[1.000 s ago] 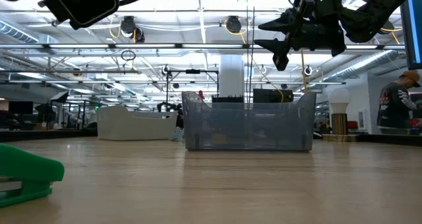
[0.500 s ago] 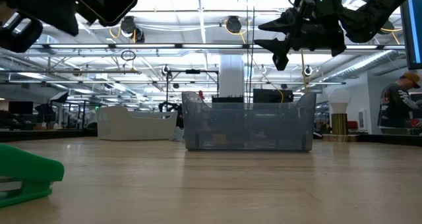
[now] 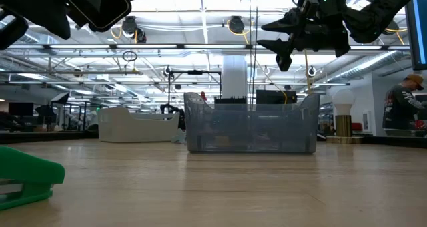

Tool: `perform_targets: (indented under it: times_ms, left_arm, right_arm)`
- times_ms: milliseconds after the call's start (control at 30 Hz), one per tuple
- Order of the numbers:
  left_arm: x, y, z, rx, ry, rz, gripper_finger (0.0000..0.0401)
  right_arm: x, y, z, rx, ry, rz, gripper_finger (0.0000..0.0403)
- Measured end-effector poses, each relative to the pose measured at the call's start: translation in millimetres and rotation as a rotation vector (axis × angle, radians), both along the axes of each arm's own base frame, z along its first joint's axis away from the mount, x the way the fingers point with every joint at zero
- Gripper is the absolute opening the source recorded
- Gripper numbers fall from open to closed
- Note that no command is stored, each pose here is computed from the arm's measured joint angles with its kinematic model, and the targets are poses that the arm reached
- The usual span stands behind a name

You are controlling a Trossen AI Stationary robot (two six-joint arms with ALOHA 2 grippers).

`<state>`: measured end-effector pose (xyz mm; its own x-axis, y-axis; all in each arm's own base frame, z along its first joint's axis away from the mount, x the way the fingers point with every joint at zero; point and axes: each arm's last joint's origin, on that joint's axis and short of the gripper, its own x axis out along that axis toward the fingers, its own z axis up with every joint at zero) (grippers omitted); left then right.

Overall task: Pick and place Stapler, Stapler remover, tape
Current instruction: Put the green stapler into the gray bin

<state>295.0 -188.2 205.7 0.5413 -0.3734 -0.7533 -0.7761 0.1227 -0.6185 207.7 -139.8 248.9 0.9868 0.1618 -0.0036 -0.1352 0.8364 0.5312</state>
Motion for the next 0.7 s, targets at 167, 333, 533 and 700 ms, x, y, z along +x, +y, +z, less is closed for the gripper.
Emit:
perform_targets:
  times_ms: [167, 333, 533, 700]
  left_arm:
    - [-1.2, -0.9, -0.4, 0.005, 0.005, 0.007, 0.0119]
    - [-3.0, 3.0, -3.4, 0.074, 0.018, 0.068, 0.0182]
    - [-0.2, 2.8, -1.0, 0.107, -0.043, 0.065, 0.0227]
    - [1.9, 2.3, 0.7, 0.092, -0.066, 0.069, 0.0231]
  right_arm:
    - [0.0, 0.0, 0.0, 0.000, 0.000, -0.001, 0.0167]
    - [0.0, -0.1, 0.0, 0.000, 0.000, -0.001, 0.0167]
    - [0.0, -0.1, 0.0, 0.000, 0.000, -0.001, 0.0167]
    - [0.0, -0.1, 0.1, 0.000, 0.000, -0.001, 0.0167]
